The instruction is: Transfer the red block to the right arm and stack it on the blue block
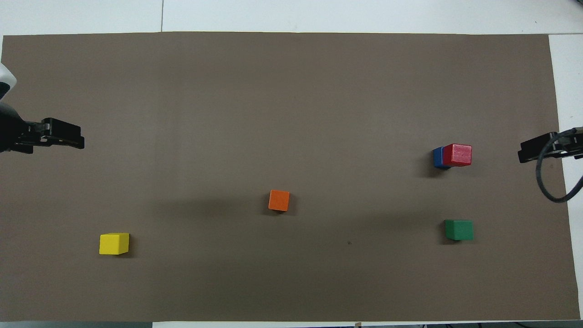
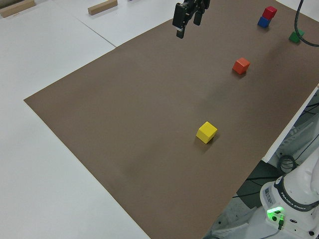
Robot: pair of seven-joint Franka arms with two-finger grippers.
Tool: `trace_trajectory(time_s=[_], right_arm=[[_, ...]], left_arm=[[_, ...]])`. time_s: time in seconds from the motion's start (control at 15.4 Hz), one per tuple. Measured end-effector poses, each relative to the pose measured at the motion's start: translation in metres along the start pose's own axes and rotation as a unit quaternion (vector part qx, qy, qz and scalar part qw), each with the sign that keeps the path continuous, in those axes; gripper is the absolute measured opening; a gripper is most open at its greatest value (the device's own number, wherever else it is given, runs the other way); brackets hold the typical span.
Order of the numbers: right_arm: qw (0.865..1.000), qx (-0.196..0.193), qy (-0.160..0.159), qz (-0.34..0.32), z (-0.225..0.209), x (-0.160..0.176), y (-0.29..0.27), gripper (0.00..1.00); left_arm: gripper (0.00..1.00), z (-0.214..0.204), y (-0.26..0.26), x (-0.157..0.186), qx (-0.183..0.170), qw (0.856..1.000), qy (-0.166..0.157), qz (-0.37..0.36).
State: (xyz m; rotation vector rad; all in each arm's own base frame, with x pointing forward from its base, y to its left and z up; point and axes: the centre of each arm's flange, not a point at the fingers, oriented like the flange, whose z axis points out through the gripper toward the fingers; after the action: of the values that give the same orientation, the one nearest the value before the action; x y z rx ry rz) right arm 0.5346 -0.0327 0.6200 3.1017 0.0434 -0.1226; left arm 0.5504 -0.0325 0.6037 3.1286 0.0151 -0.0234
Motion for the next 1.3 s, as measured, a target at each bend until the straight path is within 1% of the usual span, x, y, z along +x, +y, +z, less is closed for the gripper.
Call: trace_trajectory(time_s=[0.13,0.26,0.59,0.91,1.3], right_arm=[[1.0,0.0,0.012,0.003,-0.011,0.0,0.005,1.0],[1.0,-0.001,0.016,0.002,-0.017,0.001,0.004,1.0],[1.0,0.001,-0.002,-0.001,-0.016,-0.002,0.0,1.0],[1.0,0.002,-0.003,0.003,-0.016,-0.011,0.004,1.0],[1.0,0.003,-0.003,0.008,-0.016,-0.013,0.009,1.0]], left_arm=[[1.0,0.0,0.0,0.0,0.0,1.0,0.0,0.0],[1.0,0.0,0.0,0.0,0.0,1.0,0.0,0.0],[1.0,0.0,0.0,0.0,0.0,1.0,0.0,0.0],[1.0,0.0,0.0,0.0,0.0,1.0,0.0,0.0],[1.0,0.0,0.0,0.0,0.0,1.0,0.0,0.0]])
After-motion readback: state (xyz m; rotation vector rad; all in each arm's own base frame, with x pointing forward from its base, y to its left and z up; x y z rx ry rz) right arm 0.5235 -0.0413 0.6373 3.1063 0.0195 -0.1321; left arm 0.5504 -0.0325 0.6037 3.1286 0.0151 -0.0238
